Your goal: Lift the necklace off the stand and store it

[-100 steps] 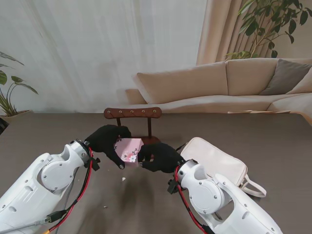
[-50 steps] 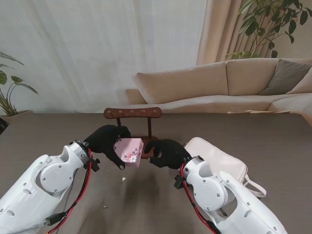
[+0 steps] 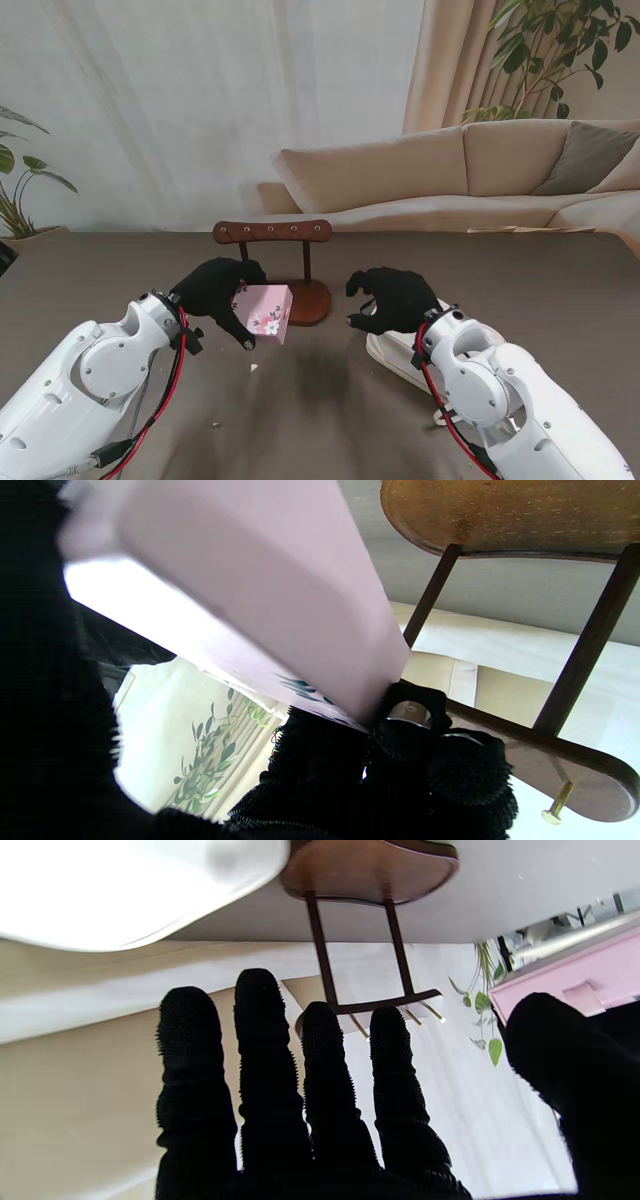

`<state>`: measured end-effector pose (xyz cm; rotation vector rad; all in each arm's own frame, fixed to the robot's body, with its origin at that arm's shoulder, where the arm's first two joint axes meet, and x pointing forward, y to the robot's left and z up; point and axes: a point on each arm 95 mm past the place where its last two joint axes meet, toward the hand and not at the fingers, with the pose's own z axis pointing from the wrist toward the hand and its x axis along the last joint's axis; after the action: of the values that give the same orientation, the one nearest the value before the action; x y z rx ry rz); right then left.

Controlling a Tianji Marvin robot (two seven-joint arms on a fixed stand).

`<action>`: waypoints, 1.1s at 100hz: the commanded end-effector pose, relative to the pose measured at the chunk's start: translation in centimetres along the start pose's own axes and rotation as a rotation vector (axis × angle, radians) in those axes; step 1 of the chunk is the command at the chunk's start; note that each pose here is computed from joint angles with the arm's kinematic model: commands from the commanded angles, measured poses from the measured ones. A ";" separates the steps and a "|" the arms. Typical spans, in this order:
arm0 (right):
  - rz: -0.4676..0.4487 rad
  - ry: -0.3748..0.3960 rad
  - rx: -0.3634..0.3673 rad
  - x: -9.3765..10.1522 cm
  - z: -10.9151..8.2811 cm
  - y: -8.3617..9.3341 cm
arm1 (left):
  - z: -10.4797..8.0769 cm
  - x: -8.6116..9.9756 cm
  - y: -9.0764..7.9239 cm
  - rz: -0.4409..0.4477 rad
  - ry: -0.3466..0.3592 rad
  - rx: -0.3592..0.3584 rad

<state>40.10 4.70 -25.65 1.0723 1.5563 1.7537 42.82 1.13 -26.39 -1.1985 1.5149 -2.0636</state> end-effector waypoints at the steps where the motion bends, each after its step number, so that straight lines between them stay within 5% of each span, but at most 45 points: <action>1: -0.013 -0.031 0.036 -1.5 -0.8 -0.4 | 0.1 0.3 0.2 -0.004 0.003 -0.013; 58: -0.344 -0.092 0.167 -7.3 -3.4 -2.5 | 0.5 0.3 0.4 -0.009 0.007 -0.027; 110: -0.455 -0.128 0.307 -7.8 -3.5 -4.9 | 0.1 0.6 0.2 -0.026 -0.013 -0.025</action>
<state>41.23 -2.77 -31.23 0.8493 1.8072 1.1700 42.64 0.82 -26.55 -1.2479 1.5143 -2.0579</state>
